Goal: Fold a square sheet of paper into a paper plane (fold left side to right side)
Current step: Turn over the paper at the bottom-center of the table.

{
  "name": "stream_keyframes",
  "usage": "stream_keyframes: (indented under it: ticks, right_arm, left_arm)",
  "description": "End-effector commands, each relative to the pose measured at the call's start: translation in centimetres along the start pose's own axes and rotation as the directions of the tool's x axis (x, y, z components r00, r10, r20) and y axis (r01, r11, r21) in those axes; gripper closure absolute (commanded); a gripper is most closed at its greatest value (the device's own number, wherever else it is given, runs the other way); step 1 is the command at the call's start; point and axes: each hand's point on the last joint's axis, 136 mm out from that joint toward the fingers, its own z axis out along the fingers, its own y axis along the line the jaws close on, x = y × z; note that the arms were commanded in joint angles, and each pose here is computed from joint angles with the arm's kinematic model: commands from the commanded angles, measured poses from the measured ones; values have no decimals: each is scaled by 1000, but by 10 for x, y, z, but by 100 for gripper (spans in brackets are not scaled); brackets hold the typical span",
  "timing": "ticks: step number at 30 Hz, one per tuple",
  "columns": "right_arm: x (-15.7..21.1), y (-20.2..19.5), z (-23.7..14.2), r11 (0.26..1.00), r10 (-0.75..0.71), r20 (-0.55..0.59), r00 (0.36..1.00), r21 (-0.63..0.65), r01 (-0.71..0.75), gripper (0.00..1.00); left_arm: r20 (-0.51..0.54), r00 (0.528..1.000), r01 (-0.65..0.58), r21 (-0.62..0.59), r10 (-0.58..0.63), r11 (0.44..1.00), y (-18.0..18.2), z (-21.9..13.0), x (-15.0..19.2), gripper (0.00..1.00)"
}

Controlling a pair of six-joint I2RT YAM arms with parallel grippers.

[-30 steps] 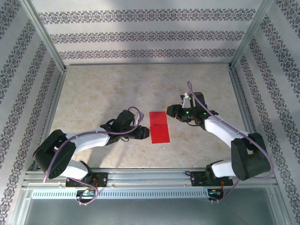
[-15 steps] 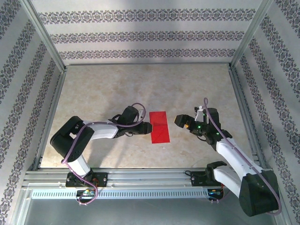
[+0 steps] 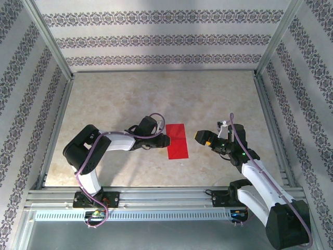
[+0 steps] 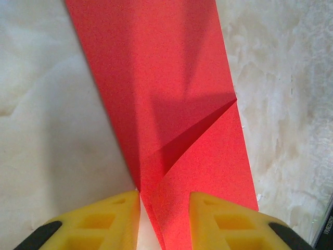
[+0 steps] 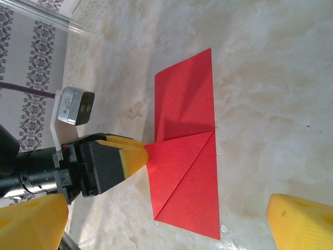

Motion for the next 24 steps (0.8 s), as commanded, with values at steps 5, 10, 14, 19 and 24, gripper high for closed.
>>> stream_keyframes:
  ticks: [5,10,14,19,24]
  right_arm:
    - [7,-1,3,999,22,-46,999,-23,-23,8]
    - [10,1,8,999,20,-77,997,-48,-24,16]
    - [12,6,15,997,15,-113,993,-76,-23,25]
    - [15,17,33,995,-15,-158,987,-104,-1,31]
    - [15,32,58,991,-64,-156,986,-125,44,32]
  left_arm:
    - [42,998,-40,48,38,998,-12,-1,-16,87]
    - [85,995,-59,58,53,997,-19,-10,-23,98]
    - [139,988,-79,61,69,995,-25,-25,-27,100]
    - [213,975,-73,72,56,995,-28,-42,-31,100]
    - [260,964,-66,63,47,996,-27,-55,-32,100]
